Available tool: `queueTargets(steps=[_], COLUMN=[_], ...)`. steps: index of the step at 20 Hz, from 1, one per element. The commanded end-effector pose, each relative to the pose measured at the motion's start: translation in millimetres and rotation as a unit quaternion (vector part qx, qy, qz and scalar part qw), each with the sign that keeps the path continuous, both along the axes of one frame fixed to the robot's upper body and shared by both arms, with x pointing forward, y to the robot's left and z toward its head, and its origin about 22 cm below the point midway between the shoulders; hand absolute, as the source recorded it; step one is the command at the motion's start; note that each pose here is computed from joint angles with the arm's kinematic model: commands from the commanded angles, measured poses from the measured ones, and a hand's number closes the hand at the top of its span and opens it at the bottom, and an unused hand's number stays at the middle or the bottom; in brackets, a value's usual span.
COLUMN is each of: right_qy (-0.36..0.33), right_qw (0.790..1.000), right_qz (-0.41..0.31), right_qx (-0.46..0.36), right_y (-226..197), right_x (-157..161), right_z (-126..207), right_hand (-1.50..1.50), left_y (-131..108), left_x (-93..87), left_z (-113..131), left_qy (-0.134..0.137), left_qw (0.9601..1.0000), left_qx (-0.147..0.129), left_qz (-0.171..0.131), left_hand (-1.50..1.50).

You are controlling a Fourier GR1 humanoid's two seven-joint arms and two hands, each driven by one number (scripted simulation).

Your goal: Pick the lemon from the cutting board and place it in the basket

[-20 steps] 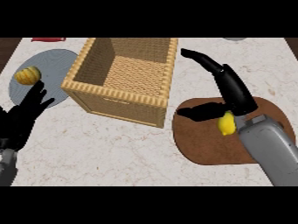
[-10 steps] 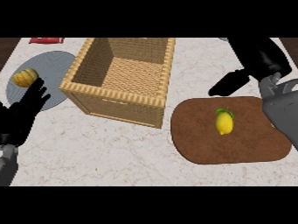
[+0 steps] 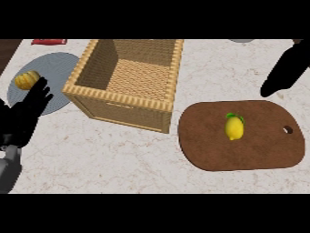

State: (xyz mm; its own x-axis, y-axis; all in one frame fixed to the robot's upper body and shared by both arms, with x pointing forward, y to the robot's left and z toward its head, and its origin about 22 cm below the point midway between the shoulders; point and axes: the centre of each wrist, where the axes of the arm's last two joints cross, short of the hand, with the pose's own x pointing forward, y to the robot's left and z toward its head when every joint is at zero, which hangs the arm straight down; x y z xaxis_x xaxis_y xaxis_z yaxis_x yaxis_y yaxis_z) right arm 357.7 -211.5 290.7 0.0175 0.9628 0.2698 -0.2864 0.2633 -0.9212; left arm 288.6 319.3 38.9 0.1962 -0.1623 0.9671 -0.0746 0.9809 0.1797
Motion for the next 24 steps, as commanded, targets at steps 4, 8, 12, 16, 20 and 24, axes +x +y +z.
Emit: queueTargets(steps=[4,8,12,16,20,24], right_qy=[0.062,0.052,-0.003,0.009,-0.015,-0.035], right_qw=[0.998,0.996,0.993,0.993,0.991,0.991], right_qz=[0.014,0.02,0.007,0.014,0.01,0.013], right_qx=[0.028,0.073,0.115,0.117,0.131,0.126], right_y=[-30.3,-64.3,-83.1,-98.1,-83.2,-73.7], right_x=[-23.8,-49.5,-72.7,-77.1,-88.9,-74.4], right_z=[24.8,12.7,-13.3,-47.6,-95.0,-139.2], right_hand=[-1.5,-1.5,-1.5,-1.5,-1.5,-1.5], left_y=[14.3,-15.2,-2.3,9.2,-4.5,-3.2], left_x=[-5.1,0.8,-5.5,2.0,-12.0,4.1], left_z=[-3.3,-7.3,-0.9,13.6,-4.0,0.4], left_qy=[-0.001,-0.004,-0.003,-0.002,-0.001,-0.011], left_qw=[1.0,1.0,1.0,1.0,0.9999,0.9999], left_qx=[0.002,0.003,-0.002,-0.001,-0.003,0.004], left_qz=[-0.001,0.003,0.0,-0.002,-0.013,-0.01], left_hand=[0.0,0.0,0.0,0.0,0.0,0.0])
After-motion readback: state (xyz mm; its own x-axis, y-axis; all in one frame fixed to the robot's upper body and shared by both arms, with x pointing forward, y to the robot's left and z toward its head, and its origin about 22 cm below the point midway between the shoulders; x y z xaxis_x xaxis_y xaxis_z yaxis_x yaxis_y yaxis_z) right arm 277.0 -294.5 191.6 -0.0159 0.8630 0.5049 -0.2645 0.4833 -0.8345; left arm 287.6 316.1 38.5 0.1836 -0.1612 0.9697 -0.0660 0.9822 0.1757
